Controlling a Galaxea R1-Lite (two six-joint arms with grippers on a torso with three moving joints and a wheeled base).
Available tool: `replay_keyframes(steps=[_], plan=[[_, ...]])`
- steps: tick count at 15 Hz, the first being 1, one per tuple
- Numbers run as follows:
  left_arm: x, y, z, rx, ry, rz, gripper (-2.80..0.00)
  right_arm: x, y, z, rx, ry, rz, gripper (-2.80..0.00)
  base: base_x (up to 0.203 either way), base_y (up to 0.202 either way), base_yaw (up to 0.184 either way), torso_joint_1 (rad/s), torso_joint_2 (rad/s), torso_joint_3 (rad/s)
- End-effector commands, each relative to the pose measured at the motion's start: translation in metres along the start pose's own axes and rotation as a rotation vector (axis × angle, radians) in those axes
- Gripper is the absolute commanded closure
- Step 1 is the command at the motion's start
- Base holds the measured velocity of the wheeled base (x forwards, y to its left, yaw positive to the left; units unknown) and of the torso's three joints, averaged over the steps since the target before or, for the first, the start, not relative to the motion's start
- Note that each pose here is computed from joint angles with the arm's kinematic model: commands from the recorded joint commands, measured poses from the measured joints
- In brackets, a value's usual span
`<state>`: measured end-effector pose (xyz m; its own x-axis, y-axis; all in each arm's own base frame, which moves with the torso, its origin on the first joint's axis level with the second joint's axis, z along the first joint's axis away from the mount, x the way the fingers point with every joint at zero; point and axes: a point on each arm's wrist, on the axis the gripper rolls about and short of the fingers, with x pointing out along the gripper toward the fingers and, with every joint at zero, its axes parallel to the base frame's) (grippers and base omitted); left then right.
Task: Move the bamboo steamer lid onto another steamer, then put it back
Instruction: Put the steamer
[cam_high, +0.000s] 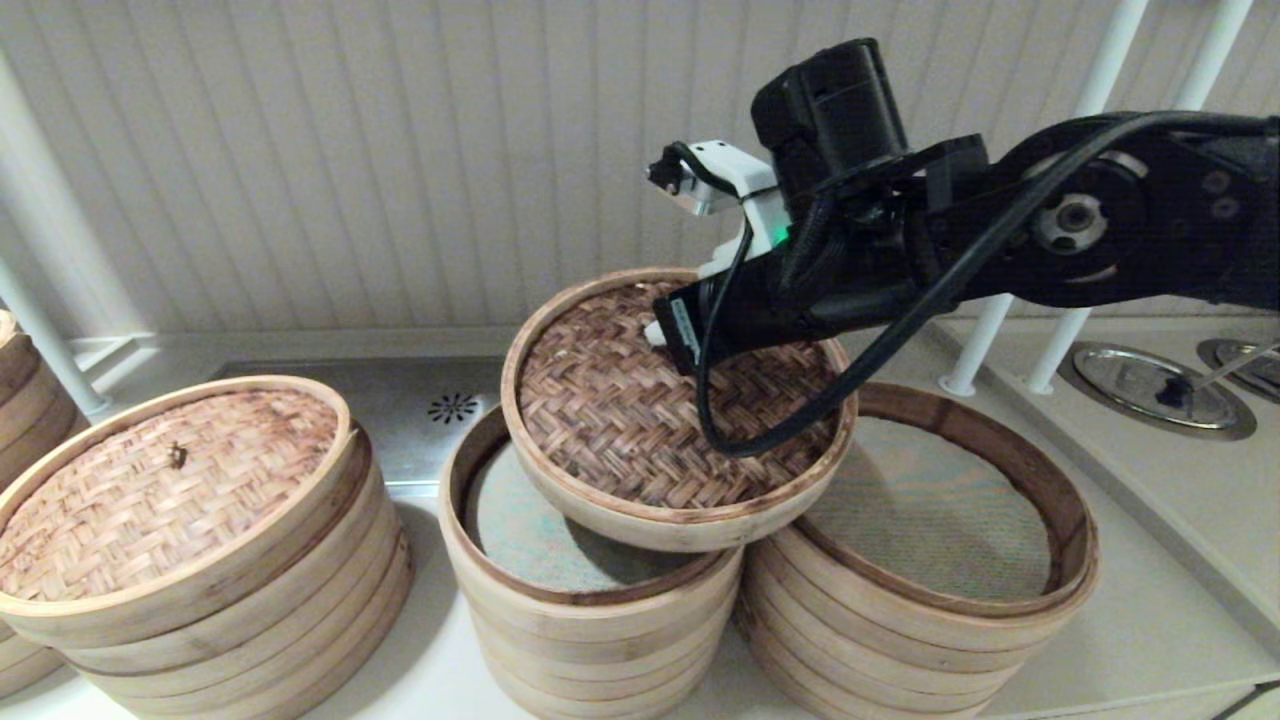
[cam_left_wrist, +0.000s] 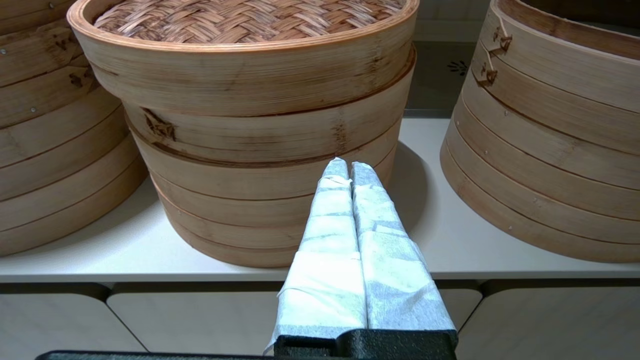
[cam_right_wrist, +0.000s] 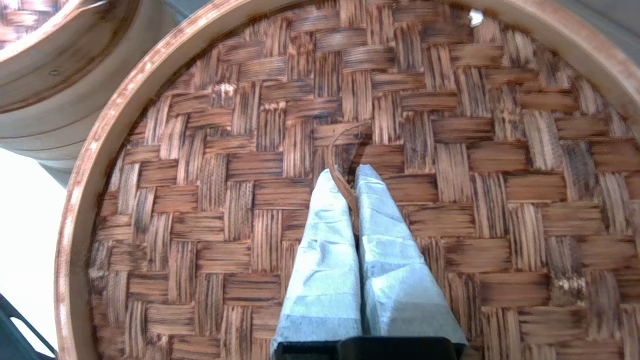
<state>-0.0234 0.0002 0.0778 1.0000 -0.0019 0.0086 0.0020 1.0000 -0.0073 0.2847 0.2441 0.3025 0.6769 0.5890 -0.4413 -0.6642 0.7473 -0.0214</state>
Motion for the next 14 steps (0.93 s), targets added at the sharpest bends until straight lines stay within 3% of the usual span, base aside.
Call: replay_keyframes(steps=[1, 14], plan=[[0.000, 0.000, 0.000, 0.000, -0.001, 0.000, 0.00, 0.021, 0.009, -0.004, -0.011, 0.026, 0.023, 0.00, 0.000, 0.000, 0.000, 0.000, 0.00, 0.000], [0.000, 0.000, 0.000, 0.000, -0.001, 0.000, 0.00, 0.050, 0.038, -0.016, -0.033, 0.069, 0.092, 0.00, 0.000, 0.000, 0.000, 0.000, 0.00, 0.000]])
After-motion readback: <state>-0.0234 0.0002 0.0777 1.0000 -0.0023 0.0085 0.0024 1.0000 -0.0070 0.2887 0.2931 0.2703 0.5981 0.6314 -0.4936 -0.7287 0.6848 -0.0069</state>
